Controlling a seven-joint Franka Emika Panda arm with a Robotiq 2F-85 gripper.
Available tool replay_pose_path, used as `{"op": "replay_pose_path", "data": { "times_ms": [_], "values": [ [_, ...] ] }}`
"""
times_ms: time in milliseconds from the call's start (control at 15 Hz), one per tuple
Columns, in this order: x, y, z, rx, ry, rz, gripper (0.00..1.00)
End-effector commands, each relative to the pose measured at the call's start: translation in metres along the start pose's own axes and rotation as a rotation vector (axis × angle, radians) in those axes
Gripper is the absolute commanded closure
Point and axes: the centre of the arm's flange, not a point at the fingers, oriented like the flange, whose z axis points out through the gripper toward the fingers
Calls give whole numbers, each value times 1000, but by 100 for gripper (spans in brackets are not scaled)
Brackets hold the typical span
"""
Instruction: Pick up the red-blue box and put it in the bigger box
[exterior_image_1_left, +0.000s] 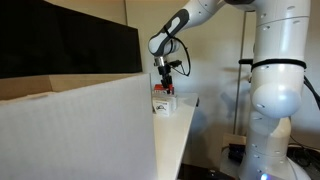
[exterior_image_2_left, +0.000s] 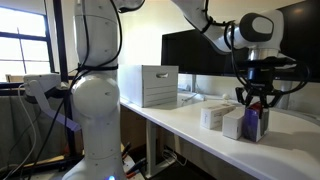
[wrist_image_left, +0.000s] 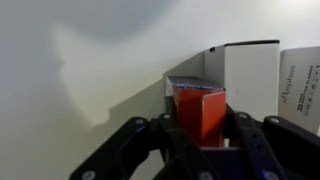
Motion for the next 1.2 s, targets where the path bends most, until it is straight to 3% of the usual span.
{"op": "replay_pose_path", "data": {
  "times_ms": [0,467,1133],
  "values": [
    [-18,-9,-15,-11,20,38,84],
    [-49,-38,-54,-5,50,133,84],
    [-77,-131,-131,17,59,172,84]
  ]
}}
